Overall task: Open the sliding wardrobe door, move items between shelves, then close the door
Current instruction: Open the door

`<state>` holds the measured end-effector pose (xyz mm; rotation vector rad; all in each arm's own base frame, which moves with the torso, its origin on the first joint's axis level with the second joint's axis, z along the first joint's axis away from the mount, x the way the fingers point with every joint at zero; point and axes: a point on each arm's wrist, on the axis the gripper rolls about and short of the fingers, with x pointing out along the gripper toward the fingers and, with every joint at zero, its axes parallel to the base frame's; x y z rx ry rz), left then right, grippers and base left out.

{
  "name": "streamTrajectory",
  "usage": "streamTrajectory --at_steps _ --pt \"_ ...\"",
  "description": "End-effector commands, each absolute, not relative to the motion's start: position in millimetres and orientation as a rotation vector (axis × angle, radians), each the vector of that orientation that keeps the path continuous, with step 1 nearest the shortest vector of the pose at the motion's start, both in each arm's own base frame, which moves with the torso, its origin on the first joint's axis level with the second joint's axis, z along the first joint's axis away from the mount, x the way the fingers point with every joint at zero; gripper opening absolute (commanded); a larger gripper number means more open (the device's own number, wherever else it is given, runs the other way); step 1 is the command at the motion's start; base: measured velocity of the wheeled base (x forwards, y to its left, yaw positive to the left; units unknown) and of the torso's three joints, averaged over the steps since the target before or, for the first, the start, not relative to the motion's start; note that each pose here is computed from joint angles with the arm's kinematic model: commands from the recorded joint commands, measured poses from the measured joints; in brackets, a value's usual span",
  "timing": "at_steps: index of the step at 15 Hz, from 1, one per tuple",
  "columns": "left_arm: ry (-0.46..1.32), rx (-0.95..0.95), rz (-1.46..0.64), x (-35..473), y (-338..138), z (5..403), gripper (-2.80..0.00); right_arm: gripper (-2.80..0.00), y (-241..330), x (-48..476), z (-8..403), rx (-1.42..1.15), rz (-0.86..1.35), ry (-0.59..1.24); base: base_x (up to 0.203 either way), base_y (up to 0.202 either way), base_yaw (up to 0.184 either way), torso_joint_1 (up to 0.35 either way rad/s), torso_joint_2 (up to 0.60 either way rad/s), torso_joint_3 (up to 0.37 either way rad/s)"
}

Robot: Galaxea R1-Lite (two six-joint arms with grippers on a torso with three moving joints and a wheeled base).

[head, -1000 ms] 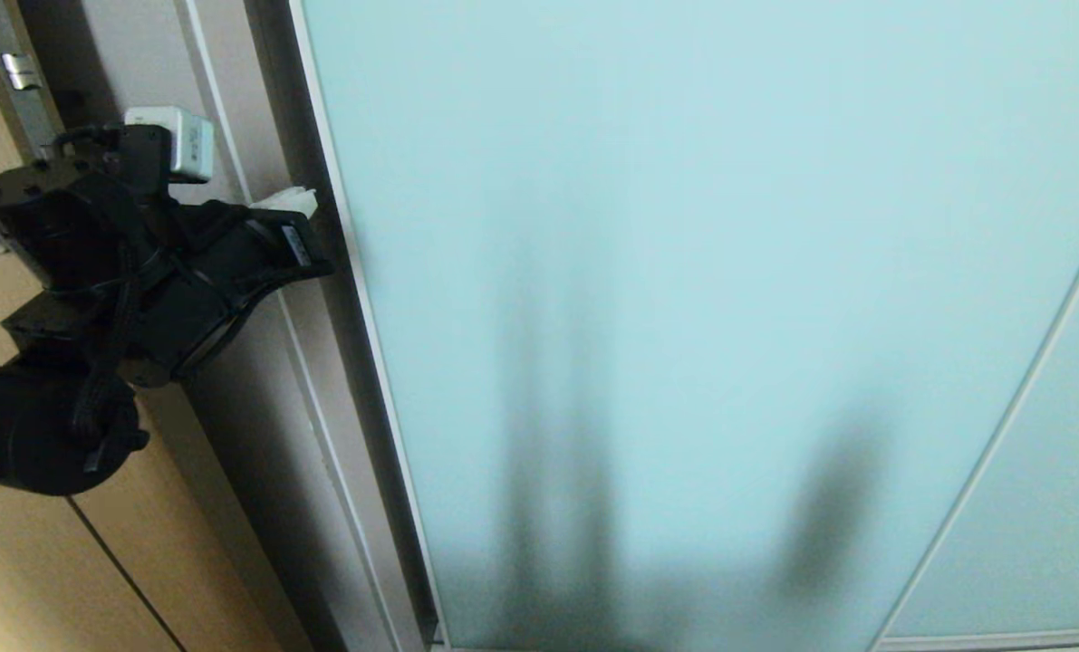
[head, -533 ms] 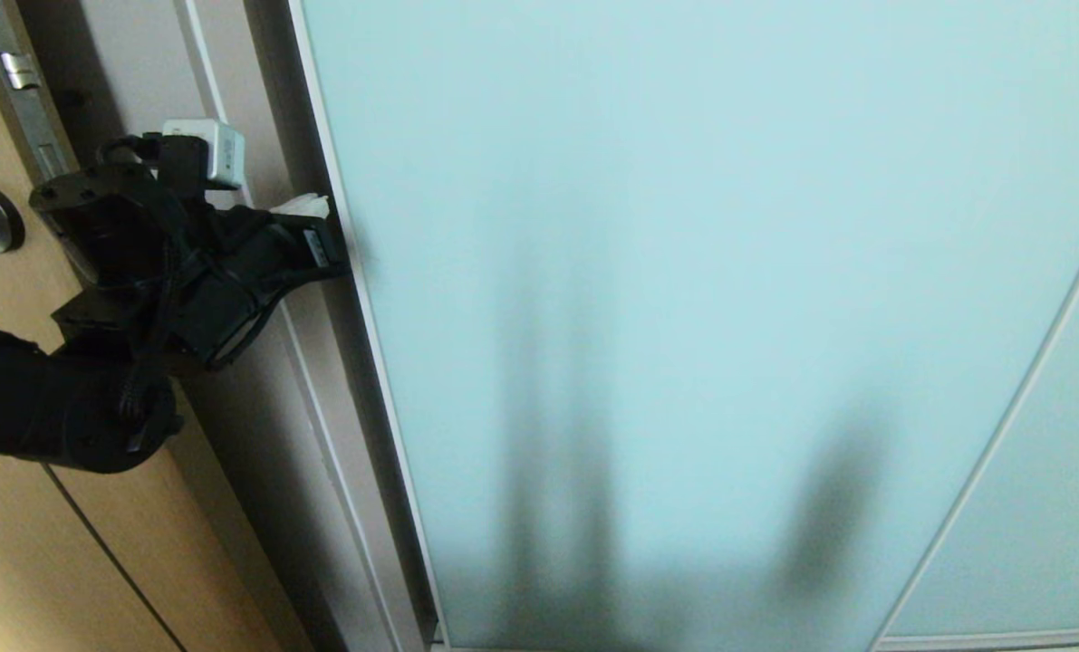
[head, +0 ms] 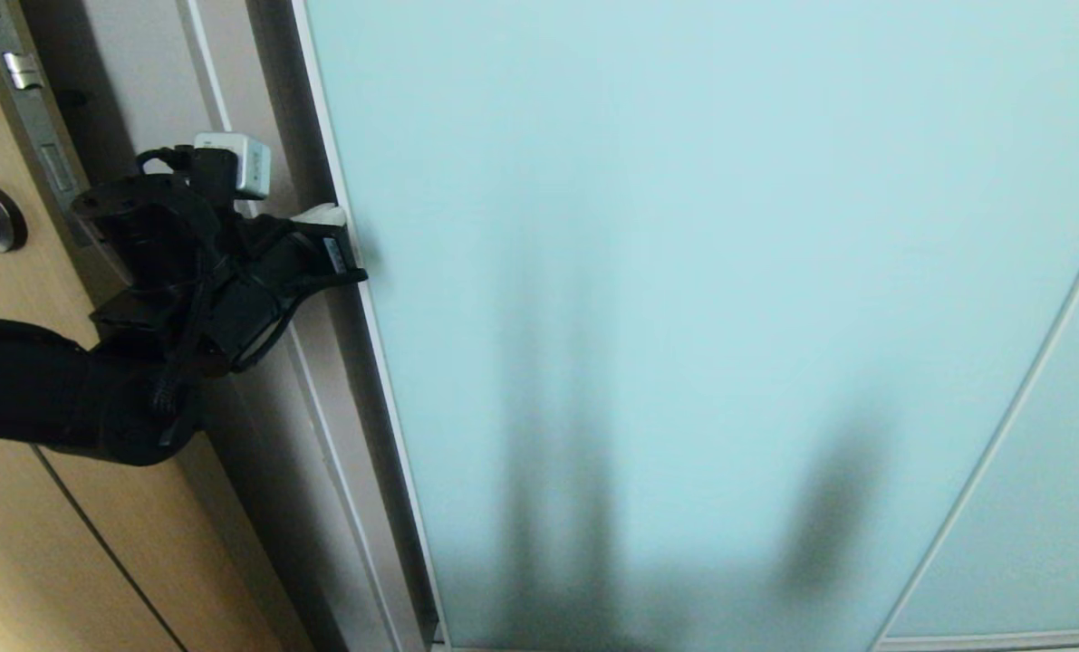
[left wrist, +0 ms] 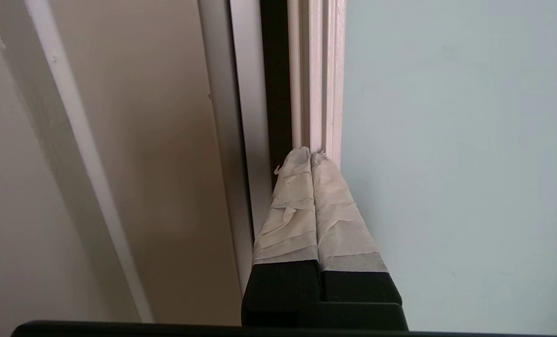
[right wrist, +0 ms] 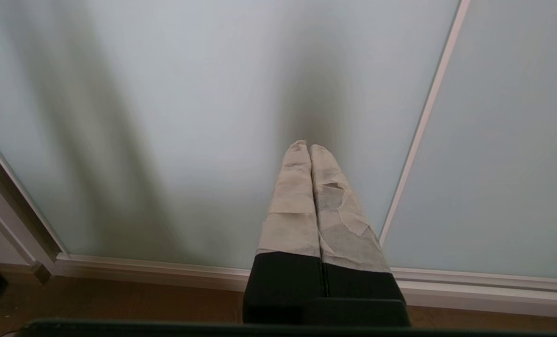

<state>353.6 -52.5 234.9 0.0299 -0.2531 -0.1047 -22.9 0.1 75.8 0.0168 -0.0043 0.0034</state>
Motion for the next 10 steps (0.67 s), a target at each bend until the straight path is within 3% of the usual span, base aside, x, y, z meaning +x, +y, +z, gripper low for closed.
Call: streamTrajectory --at_steps 1,10 --pt "-0.25 0.027 -0.129 356 -62 231 -2.8 -2.8 0 -23 76 0.017 0.003 -0.004 0.0 0.0 0.0 0.0 0.0 0.0" --pt "-0.263 -0.002 -0.275 343 -124 232 -2.8 -2.8 0 -23 76 0.017 0.005 -0.005 0.0 0.0 0.0 0.0 0.0 0.0"
